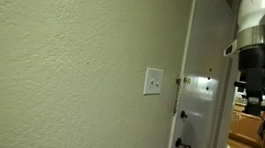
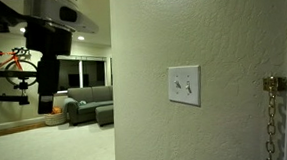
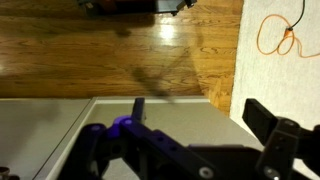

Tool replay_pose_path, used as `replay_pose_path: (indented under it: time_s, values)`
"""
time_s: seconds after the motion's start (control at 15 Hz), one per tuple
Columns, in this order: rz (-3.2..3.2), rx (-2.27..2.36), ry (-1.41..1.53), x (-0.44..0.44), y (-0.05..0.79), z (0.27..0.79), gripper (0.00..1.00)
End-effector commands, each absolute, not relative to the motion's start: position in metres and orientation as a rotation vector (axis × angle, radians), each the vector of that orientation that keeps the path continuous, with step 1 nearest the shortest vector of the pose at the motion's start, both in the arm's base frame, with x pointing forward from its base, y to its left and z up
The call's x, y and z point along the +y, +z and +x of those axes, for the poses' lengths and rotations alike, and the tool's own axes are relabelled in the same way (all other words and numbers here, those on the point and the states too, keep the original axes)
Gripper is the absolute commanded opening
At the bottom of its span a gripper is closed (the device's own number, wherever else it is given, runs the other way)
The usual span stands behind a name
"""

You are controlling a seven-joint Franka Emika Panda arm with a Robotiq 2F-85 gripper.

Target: Push the switch on the right up

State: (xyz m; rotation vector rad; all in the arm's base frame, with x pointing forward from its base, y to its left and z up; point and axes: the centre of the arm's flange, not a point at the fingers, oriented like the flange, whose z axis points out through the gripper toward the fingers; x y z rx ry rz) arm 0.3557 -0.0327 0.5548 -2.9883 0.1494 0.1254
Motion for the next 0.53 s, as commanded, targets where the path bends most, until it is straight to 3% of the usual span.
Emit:
replay_pose_path:
  time_s: [0.0, 0.47]
  values:
    - [-3.023, 0.278, 0.046, -0.041, 0.529, 0.378, 1.00]
    - [-3.069, 0.546, -0.086, -0.077, 0.496, 0.432, 1.00]
